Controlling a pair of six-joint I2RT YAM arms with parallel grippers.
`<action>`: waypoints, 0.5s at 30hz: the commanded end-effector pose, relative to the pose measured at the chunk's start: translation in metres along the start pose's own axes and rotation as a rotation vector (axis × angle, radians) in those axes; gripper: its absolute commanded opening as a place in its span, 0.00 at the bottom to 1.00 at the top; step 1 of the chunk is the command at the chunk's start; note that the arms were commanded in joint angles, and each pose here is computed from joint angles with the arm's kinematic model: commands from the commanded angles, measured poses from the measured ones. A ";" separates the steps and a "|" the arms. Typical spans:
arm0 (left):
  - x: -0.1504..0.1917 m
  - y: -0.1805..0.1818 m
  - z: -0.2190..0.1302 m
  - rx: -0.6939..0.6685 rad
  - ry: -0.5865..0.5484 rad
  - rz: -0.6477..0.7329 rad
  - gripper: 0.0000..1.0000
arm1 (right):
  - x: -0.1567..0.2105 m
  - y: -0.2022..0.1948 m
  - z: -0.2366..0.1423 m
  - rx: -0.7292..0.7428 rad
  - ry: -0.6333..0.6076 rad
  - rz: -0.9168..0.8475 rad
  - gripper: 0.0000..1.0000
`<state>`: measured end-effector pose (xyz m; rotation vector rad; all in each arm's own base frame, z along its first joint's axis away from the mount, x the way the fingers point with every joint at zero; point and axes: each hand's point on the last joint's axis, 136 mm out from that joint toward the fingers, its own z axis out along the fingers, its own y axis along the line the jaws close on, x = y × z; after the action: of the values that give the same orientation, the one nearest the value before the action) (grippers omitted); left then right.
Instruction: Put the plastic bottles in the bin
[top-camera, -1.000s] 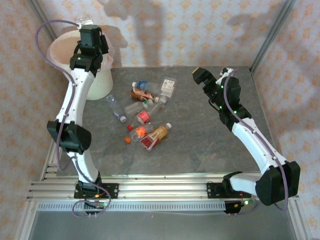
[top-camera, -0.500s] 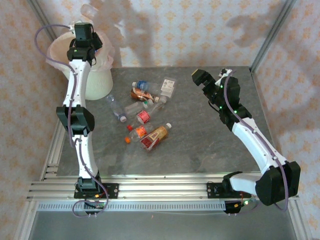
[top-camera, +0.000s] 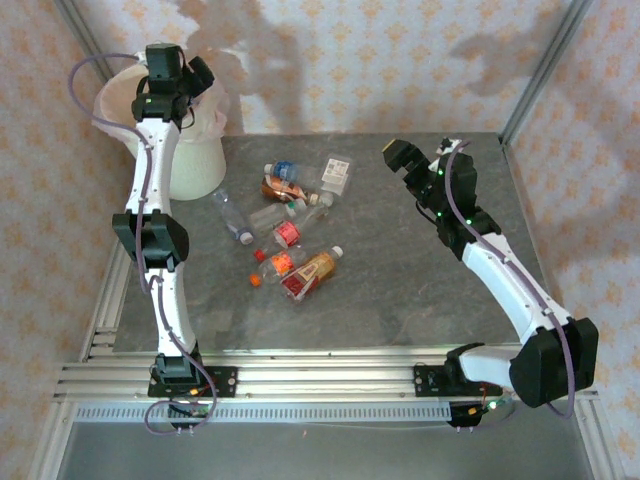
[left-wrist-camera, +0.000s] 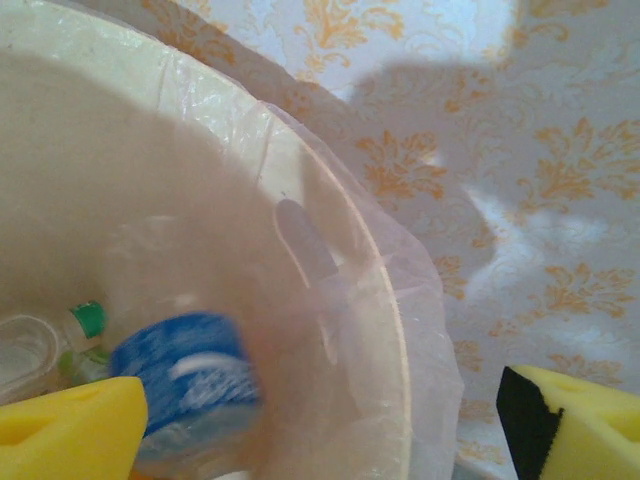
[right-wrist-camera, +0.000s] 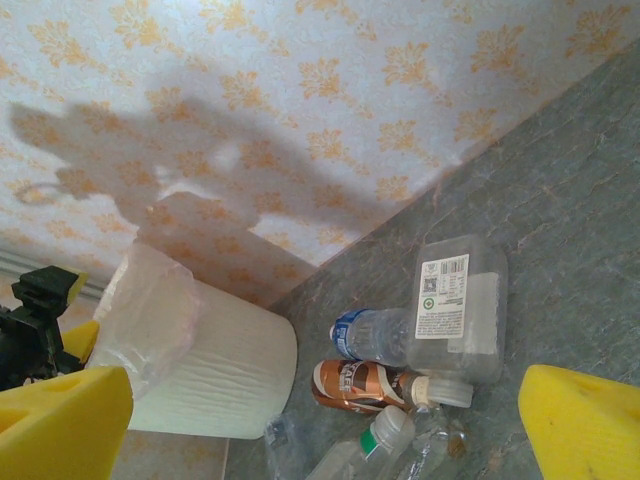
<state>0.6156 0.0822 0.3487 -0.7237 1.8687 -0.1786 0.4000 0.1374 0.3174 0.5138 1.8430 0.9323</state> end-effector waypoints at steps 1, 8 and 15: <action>-0.018 -0.015 -0.019 0.064 -0.023 -0.012 0.95 | -0.004 0.001 0.000 0.009 -0.010 -0.004 0.99; -0.026 -0.044 -0.060 0.192 0.000 0.015 0.98 | 0.009 -0.022 0.015 0.078 0.025 -0.050 0.99; -0.011 -0.078 -0.122 0.302 0.006 0.110 1.00 | 0.034 -0.050 0.047 0.150 0.133 -0.037 0.99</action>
<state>0.5720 0.0302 0.3906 -0.5528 1.9077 -0.3356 0.4236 0.1433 0.2489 0.5398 2.0159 0.8331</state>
